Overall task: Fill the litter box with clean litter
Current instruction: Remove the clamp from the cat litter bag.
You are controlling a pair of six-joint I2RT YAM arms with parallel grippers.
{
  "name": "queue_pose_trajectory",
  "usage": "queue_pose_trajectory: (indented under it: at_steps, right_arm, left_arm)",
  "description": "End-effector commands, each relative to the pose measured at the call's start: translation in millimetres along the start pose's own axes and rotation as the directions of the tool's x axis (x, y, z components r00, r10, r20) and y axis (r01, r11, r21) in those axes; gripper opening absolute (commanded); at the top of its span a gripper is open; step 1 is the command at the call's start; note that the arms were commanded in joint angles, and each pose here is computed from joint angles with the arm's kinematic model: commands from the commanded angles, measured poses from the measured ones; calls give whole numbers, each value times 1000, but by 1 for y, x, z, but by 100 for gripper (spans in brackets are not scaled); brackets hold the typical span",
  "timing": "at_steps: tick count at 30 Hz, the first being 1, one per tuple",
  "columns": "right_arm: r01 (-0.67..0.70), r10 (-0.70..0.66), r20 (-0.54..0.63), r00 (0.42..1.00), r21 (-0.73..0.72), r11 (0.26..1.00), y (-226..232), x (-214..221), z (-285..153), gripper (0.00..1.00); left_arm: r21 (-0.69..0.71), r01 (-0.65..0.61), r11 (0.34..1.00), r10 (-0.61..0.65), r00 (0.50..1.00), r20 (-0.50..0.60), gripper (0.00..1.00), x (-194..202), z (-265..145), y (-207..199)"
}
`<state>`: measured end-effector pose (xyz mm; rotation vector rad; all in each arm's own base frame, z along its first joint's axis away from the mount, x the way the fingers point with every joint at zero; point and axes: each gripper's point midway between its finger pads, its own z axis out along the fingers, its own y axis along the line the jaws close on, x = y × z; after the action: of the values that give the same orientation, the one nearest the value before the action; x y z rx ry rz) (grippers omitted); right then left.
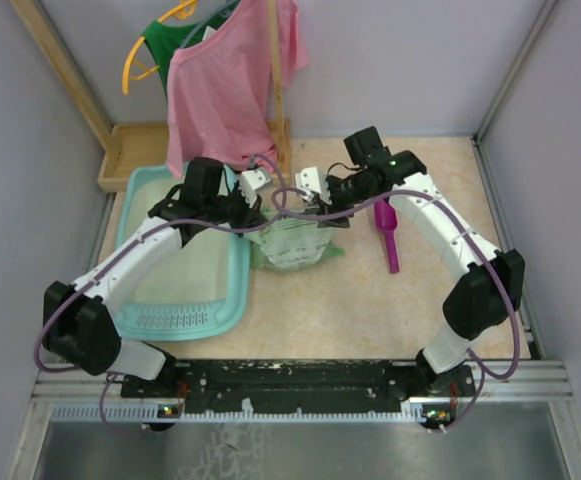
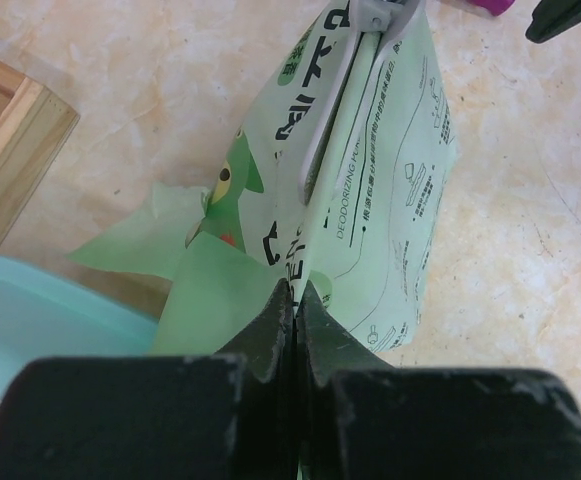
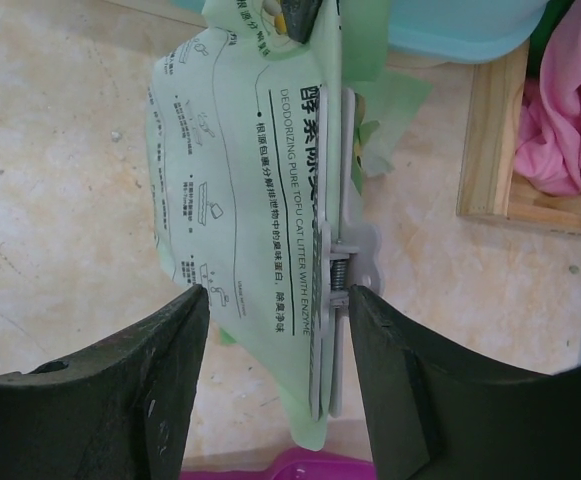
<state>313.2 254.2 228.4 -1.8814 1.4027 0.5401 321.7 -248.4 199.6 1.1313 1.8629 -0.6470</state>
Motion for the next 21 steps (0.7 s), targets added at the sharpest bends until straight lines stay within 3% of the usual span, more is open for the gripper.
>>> queue_pose_trajectory:
  at_steps: [1,12,21]
  right_arm:
    - [87,-93,59,994,97,992,-20,-37,-20,58]
    - [119,-127,47,991,148,982,-26,-45,-33,57]
    - [86,-90,48,995,71,994,-19,-31,-14,57]
  left_arm:
    - [48,-71,996,63,988,143,0,-45,-7,-18]
    - [50,-66,997,58,988,146,0,-45,-9,-23]
    - [43,-61,997,54,987,148,0,-44,-10,-26]
